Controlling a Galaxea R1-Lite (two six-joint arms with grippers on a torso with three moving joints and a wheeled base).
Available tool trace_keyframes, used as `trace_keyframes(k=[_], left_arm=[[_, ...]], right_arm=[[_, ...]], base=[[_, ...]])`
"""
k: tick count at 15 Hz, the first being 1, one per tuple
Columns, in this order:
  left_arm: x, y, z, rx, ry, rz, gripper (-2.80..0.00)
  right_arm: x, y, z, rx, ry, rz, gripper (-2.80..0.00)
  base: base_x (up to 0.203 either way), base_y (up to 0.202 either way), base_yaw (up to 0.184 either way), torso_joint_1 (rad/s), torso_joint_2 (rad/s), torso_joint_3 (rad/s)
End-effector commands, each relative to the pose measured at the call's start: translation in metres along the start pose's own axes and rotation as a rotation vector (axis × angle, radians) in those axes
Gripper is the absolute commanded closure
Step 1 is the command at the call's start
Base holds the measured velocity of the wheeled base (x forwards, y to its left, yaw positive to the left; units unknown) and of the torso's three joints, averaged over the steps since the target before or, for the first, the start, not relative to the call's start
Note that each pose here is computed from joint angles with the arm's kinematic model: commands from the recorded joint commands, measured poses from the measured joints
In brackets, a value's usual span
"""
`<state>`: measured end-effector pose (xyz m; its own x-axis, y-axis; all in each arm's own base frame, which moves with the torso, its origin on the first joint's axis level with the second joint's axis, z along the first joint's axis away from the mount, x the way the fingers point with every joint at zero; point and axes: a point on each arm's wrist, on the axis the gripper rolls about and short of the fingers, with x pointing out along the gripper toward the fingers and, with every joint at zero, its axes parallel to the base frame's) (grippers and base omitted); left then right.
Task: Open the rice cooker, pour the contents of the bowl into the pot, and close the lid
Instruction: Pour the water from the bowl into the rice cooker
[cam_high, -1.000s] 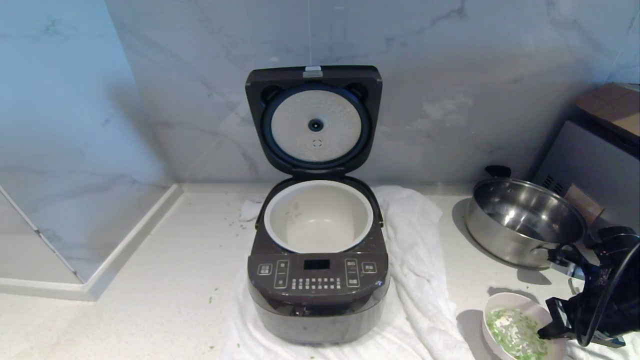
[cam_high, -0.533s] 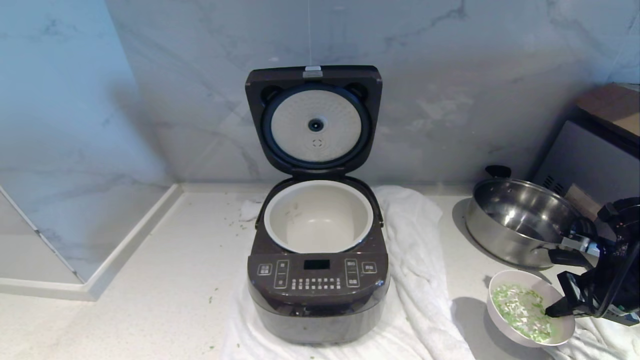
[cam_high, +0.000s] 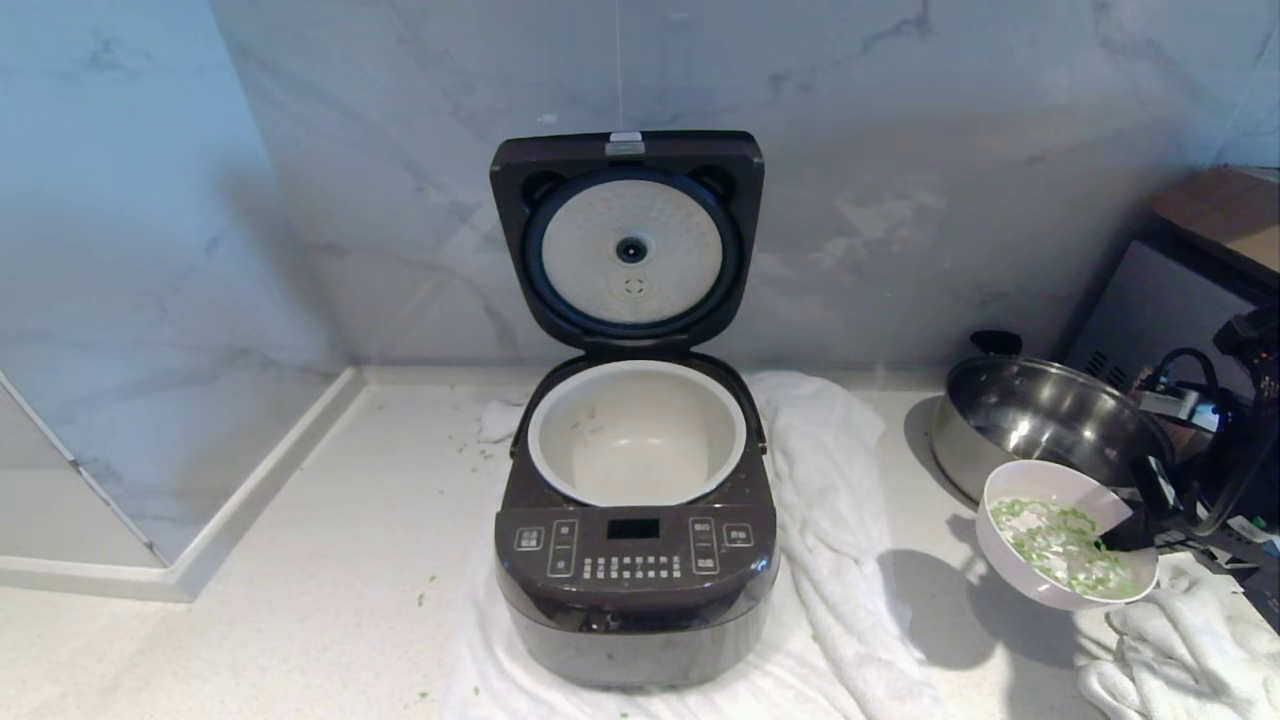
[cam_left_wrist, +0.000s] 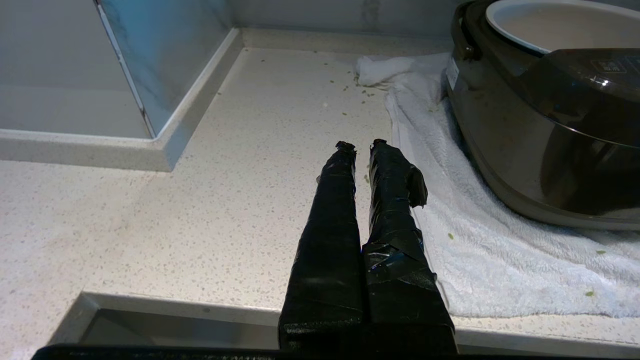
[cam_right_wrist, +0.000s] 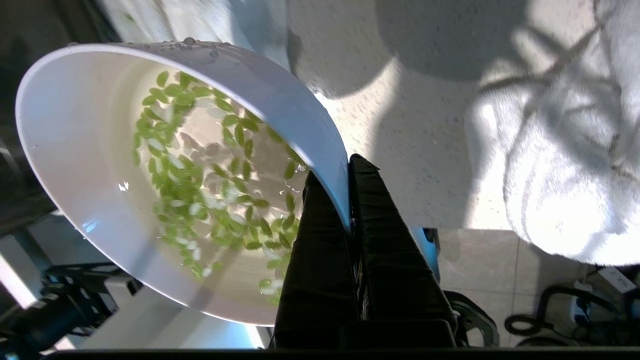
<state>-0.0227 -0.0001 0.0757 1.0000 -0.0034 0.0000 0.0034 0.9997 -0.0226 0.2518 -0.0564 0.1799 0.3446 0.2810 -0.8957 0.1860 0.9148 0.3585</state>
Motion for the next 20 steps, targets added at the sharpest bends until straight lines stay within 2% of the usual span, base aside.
trace_keyframes(k=[1,4,10,13,16,20], left_arm=[[0.0,0.0,0.0,0.0,0.002,0.0,0.0],[0.0,0.0,0.0,0.0,0.002,0.0,0.0],[0.0,0.0,0.0,0.0,0.002,0.0,0.0],[0.0,0.0,0.0,0.0,0.003,0.0,0.0],[0.0,0.0,0.0,0.0,0.002,0.0,0.0],[0.0,0.0,0.0,0.0,0.002,0.0,0.0]], right_arm=[[-0.006,0.015,0.019,-0.002,-0.022,0.017,0.0],[-0.015,0.037,0.041,0.005,-0.028,0.037,0.0],[-0.001,0.085,0.072,0.016,-0.006,0.081,0.0],[0.011,0.101,0.087,0.056,-0.005,0.097,0.0],[0.02,0.115,0.092,0.068,-0.002,0.11,0.0],[0.026,0.138,0.086,0.057,0.011,0.128,0.0]], base=[[0.0,0.0,0.0,0.0,0.0,0.0],[0.0,0.0,0.0,0.0,0.0,0.0],[0.0,0.0,0.0,0.0,0.0,0.0],[0.0,0.0,0.0,0.0,0.0,0.0],[0.0,0.0,0.0,0.0,0.0,0.0],[0.0,0.0,0.0,0.0,0.0,0.0]])
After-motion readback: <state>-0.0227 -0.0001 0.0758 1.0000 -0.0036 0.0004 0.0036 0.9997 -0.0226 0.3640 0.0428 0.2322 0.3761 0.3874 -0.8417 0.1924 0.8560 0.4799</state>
